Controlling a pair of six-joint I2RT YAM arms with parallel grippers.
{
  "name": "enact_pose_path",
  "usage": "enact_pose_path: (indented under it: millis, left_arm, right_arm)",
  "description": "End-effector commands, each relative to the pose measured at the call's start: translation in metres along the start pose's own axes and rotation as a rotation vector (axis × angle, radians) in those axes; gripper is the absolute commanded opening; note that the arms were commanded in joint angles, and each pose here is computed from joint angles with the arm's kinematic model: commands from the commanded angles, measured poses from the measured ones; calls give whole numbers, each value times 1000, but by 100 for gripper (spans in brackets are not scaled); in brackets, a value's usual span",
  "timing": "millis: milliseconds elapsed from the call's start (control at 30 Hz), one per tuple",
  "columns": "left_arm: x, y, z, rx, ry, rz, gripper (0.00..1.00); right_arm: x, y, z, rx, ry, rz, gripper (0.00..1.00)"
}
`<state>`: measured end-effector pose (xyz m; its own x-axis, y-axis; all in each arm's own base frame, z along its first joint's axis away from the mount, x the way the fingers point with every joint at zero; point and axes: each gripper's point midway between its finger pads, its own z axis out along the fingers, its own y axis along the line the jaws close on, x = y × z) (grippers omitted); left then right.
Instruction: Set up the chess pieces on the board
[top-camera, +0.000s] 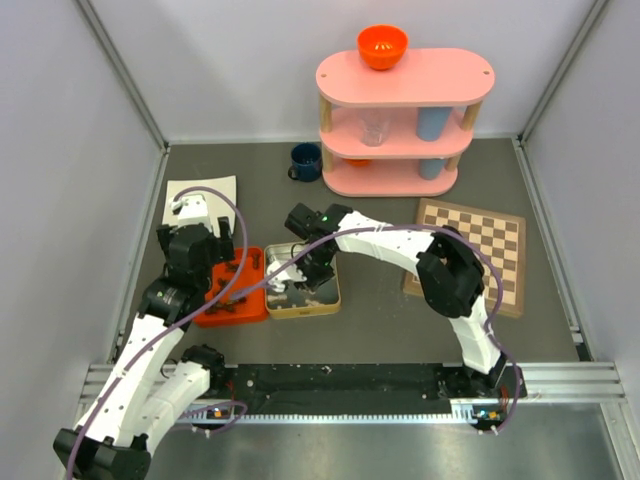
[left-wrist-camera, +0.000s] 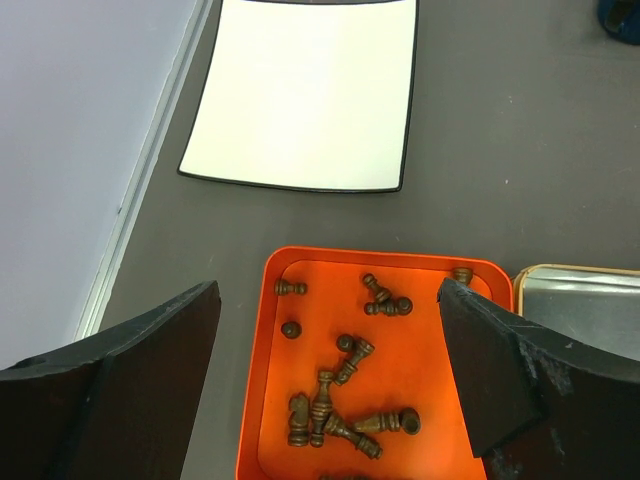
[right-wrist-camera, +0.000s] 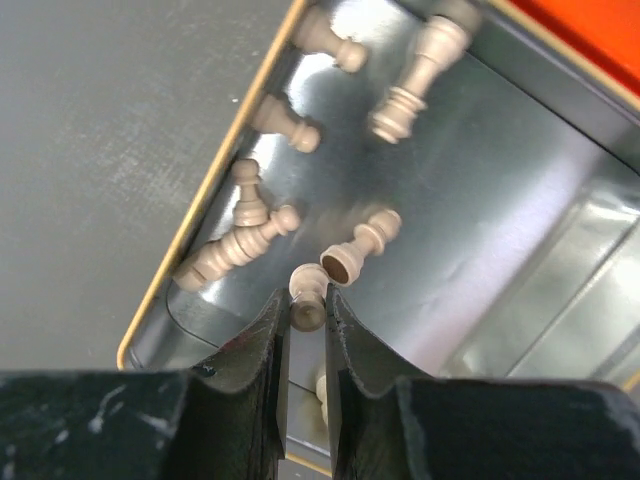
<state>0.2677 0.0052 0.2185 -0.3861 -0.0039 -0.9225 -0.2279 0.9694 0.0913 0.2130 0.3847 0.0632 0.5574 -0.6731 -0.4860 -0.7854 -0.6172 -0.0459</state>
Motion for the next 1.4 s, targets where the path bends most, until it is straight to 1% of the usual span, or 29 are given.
enact_pose_path:
  millis: [0, 267, 467, 600, 700, 800, 933, 1067, 1133, 1167, 1200, 1267, 1300, 1333, 1367]
  left_arm:
    - [-10, -1, -1, 12, -45, -21, 95]
    - [-10, -4, -1, 32, -45, -22, 95]
    - [-10, -10, -2, 64, -44, -20, 95]
    - [-11, -12, -3, 78, -47, -20, 95]
    - [-10, -13, -3, 87, -45, -18, 95]
    - [-10, -15, -4, 98, -48, -19, 95]
    - [-11, -18, -4, 117, -47, -17, 95]
    - [-11, -19, -4, 122, -49, -18, 95]
    - [-13, -19, -5, 125, -55, -20, 95]
    - [-12, -19, -5, 127, -53, -19, 95]
    - [-12, -19, -6, 130, -56, -21, 95]
    - [-14, -21, -7, 143, -61, -24, 95]
    - [-14, -23, -8, 151, -62, -23, 95]
    - [-14, -23, -8, 155, -63, -22, 95]
    - [-15, -24, -8, 161, -66, -25, 95]
  right_arm:
    - [-18, -20, -40, 97, -81, 80, 5]
    - [-19, -25, -66, 153, -129, 209, 5]
    - [-27, -31, -84, 208, -164, 275, 5]
    - [-24, -36, -95, 250, -156, 332, 5]
    - [-4, -32, -93, 265, -88, 365, 5]
    - [8, -24, -98, 258, -105, 432, 5]
    - [14, -14, -118, 285, -141, 506, 5]
    - [26, 1, -145, 353, -142, 614, 5]
    - [40, 9, -160, 393, -139, 662, 5]
    - [50, 18, -159, 393, -125, 696, 5]
    - [58, 25, -180, 451, -135, 718, 6]
    - [75, 42, -188, 480, -128, 778, 6]
    - [78, 50, -207, 541, -139, 789, 6]
    - [97, 58, -219, 588, -133, 846, 6]
    - [111, 71, -222, 612, -116, 896, 6]
